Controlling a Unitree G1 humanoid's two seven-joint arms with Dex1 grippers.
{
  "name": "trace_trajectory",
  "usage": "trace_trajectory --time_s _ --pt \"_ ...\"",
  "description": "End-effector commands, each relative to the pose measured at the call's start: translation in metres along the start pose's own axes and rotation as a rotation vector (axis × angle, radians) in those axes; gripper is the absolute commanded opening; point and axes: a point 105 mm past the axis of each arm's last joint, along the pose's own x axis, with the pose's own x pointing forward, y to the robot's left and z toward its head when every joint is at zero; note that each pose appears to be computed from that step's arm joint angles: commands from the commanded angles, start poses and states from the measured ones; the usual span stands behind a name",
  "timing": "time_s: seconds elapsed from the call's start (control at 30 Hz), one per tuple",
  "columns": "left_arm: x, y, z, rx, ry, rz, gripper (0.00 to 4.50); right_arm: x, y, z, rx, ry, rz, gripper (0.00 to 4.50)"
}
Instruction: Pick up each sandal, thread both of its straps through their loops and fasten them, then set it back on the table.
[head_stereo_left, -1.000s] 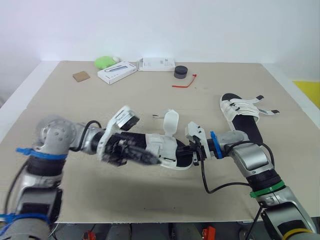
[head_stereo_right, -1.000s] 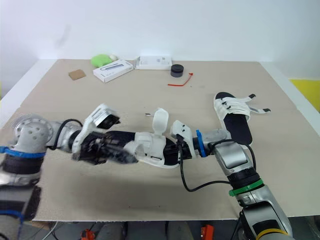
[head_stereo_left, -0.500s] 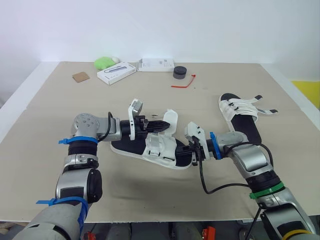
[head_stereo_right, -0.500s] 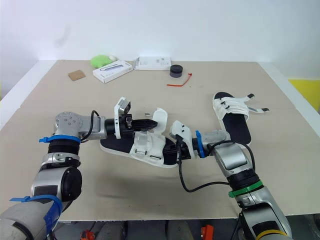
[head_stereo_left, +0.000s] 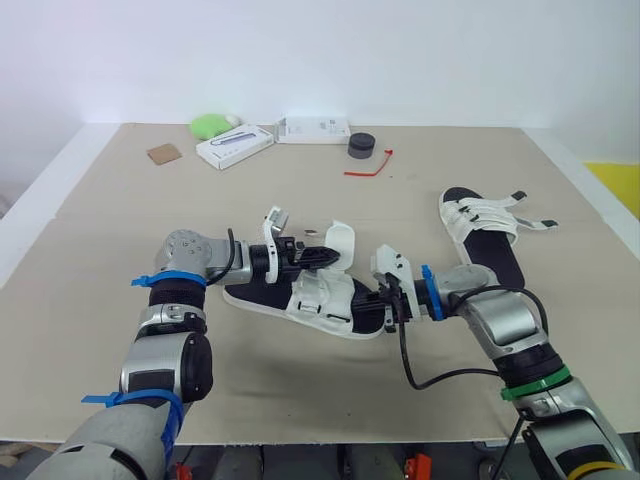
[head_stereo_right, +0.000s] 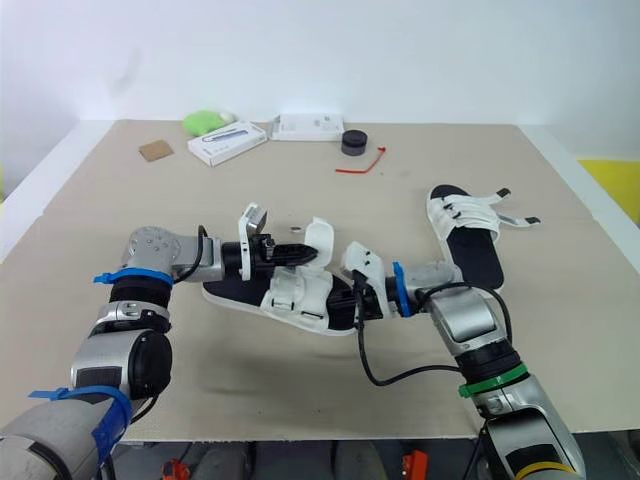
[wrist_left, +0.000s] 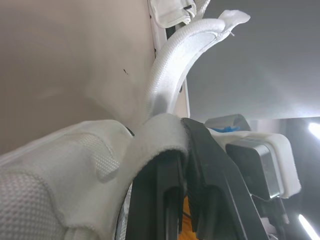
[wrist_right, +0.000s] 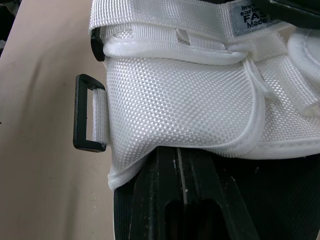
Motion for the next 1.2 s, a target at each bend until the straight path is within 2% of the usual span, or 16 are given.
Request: trace_trajectory --time_s 0.03,0.1,0.23,0.47,0.63,0.87,1.2 --pt "0.000 0.006 0.005 0.021 -0.031 0.044 1.37 0.004 0.004 -0.028 0.089 0.083 0.013 0.00" --pt "0.000 0.004 0.008 0.024 -0.046 0.039 2.51 0.004 0.004 -0.028 0.089 0.083 0.012 0.00" --pt "-0.008 0.000 0.023 0.023 -0.104 0.036 4.21 0.004 0.003 -0.028 0.088 0.082 0.012 0.00" --pt "-0.026 -0.015 0.056 0.015 -0.236 -0.008 4.21 0.004 0.003 -0.027 0.086 0.084 0.013 0.00" --pt "-0.026 -0.011 0.061 0.020 -0.241 0.033 4.21 0.004 0.002 -0.027 0.085 0.083 0.012 0.00" --pt "0.002 -0.016 0.057 0.021 -0.207 0.019 4.21 0.004 0.002 -0.027 0.086 0.080 0.008 0.00" --pt "0.040 -0.030 0.056 0.002 -0.236 -0.029 4.21 0.004 0.004 -0.028 0.096 0.072 -0.005 0.00"
